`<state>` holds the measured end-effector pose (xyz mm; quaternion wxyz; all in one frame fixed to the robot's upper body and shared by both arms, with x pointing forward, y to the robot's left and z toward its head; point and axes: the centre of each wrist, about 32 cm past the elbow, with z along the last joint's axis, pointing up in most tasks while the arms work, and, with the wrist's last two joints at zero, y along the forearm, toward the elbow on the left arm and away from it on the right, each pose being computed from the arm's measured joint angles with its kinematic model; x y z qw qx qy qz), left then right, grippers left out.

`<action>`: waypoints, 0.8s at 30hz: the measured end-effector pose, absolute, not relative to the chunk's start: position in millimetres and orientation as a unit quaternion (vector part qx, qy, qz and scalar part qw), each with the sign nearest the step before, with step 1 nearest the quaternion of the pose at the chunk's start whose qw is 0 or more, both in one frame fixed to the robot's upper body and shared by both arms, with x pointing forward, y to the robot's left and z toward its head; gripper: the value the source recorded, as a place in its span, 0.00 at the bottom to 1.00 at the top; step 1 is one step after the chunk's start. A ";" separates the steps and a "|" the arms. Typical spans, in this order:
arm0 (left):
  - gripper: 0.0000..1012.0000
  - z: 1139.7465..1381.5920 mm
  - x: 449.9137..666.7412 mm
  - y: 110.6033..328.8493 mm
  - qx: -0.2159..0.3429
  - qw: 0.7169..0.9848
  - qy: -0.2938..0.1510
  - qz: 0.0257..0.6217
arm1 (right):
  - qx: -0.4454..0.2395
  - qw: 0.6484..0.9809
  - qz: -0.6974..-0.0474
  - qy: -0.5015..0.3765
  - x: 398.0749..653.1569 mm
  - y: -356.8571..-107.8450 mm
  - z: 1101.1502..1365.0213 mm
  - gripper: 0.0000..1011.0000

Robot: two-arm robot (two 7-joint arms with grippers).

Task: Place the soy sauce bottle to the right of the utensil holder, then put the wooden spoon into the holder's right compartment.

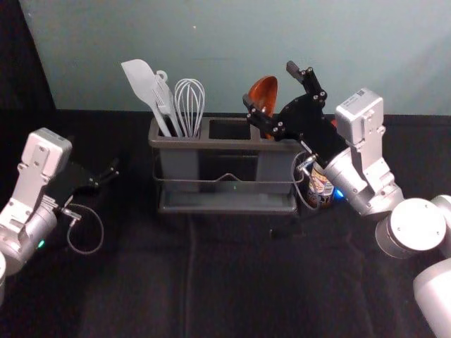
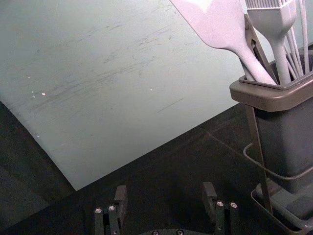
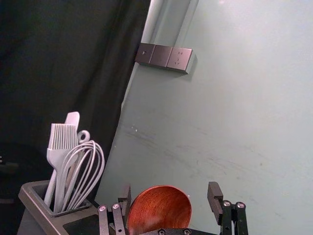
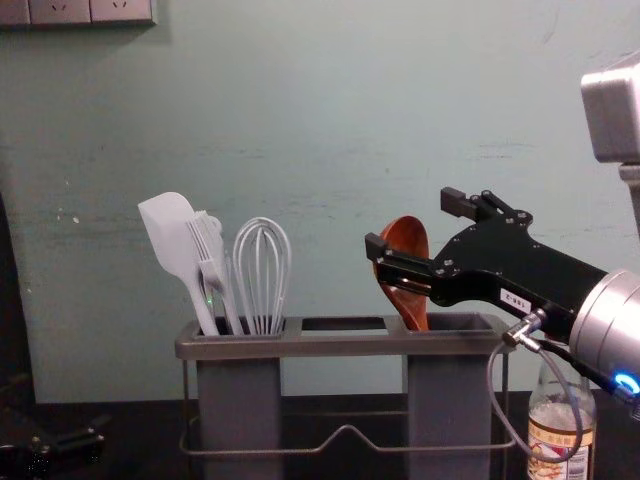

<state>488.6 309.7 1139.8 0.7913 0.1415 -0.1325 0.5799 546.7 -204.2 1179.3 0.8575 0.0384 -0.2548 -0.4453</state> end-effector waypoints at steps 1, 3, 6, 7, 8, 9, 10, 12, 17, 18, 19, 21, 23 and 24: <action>0.99 1139.8 488.6 309.7 0.141 0.791 -0.132 0.580 | 0.039 0.857 -0.445 -0.255 546.7 -204.1 1179.3 0.99; 0.99 1139.8 488.6 309.7 0.141 0.791 -0.132 0.580 | 0.039 0.857 -0.446 -0.255 546.8 -204.1 1179.3 0.99; 0.99 1139.8 488.6 309.7 0.141 0.791 -0.132 0.580 | 0.039 0.857 -0.446 -0.255 546.8 -204.1 1179.2 0.99; 0.99 1139.8 488.6 309.7 0.142 0.791 -0.132 0.580 | 0.039 0.857 -0.446 -0.255 546.8 -204.0 1179.2 0.99; 0.99 1139.8 488.6 309.7 0.141 0.791 -0.132 0.580 | 0.039 0.857 -0.446 -0.255 546.8 -204.0 1179.2 0.99; 0.99 1139.8 488.6 309.7 0.141 0.791 -0.132 0.580 | 0.039 0.857 -0.446 -0.255 546.8 -204.0 1179.2 0.99; 0.99 1139.8 488.6 309.7 0.142 0.791 -0.132 0.580 | 0.039 0.857 -0.446 -0.255 546.8 -204.0 1179.2 0.99; 0.99 1139.8 488.6 309.7 0.141 0.791 -0.132 0.580 | 0.039 0.857 -0.446 -0.255 546.8 -204.0 1179.2 0.99; 0.99 1139.8 488.6 309.7 0.142 0.791 -0.132 0.580 | 0.040 0.857 -0.446 -0.253 545.4 -204.6 1181.7 0.99; 0.99 1139.8 488.6 309.7 0.141 0.791 -0.132 0.580 | 0.040 0.858 -0.446 -0.252 544.7 -204.9 1182.5 0.99; 0.99 1139.8 488.6 309.7 0.142 0.791 -0.132 0.580 | 0.040 0.857 -0.447 -0.252 543.0 -205.6 1184.5 0.99; 0.99 1139.8 488.6 309.7 0.141 0.791 -0.132 0.580 | 0.040 0.856 -0.448 -0.255 540.8 -206.5 1187.4 0.99; 0.99 1139.8 488.6 309.7 0.141 0.791 -0.132 0.580 | 0.040 0.855 -0.449 -0.257 539.2 -207.5 1189.4 0.99; 0.99 1139.8 488.6 309.7 0.142 0.791 -0.132 0.580 | 0.040 0.854 -0.450 -0.258 538.3 -207.8 1190.8 0.99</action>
